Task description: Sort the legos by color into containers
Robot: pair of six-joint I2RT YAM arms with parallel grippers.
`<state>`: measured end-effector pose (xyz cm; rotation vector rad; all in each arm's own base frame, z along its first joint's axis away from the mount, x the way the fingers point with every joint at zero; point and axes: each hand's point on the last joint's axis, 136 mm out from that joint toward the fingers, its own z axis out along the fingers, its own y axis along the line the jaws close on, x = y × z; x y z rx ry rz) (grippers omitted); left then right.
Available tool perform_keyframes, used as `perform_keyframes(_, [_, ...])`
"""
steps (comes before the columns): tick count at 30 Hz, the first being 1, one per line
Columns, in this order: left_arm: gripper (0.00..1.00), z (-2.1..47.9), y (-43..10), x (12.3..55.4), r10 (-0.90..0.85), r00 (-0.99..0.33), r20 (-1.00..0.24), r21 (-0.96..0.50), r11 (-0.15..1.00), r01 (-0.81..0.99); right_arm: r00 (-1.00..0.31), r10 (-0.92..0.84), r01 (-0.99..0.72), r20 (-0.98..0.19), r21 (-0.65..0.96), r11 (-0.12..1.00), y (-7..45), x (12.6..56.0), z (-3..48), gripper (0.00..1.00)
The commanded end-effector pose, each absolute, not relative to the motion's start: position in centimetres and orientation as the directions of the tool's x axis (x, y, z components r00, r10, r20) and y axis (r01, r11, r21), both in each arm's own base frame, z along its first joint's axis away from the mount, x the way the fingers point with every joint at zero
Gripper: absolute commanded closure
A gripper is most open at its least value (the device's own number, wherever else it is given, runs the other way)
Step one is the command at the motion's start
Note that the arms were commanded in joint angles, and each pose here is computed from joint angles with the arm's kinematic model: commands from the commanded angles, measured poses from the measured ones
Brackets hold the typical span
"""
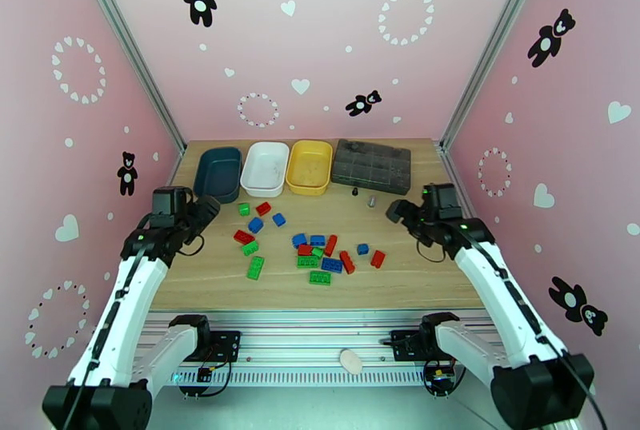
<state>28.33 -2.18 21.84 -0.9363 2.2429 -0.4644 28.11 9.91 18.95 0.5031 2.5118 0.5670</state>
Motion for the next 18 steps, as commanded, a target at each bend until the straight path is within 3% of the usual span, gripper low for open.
perform_keyframes(1, [0.18,23.2,-4.5,27.0,-0.706,-0.598,-0.379,-0.56,0.689,-0.459,-0.844,0.32,0.093,-0.431,0.469,0.878,14.2,29.4,21.1,0.19])
perform_keyframes(4, [0.02,22.3,-5.4,25.8,-0.687,-0.633,-0.357,-0.547,0.703,-0.454,-0.876,0.171,-0.01,-0.451,0.372,0.928,17.5,29.7,21.6,0.22])
perform_keyframes(12, [0.06,20.9,-8.9,25.3,-0.607,-0.724,-0.328,-0.503,0.761,-0.41,-0.895,-0.027,-0.171,-0.445,0.285,0.943,23.7,29.4,21.5,0.21])
perform_keyframes(18, [0.12,19.2,-11.1,24.1,-0.498,-0.809,-0.312,-0.353,0.851,-0.388,-0.913,-0.141,-0.246,-0.383,0.241,0.939,27.1,28.0,19.3,0.2])
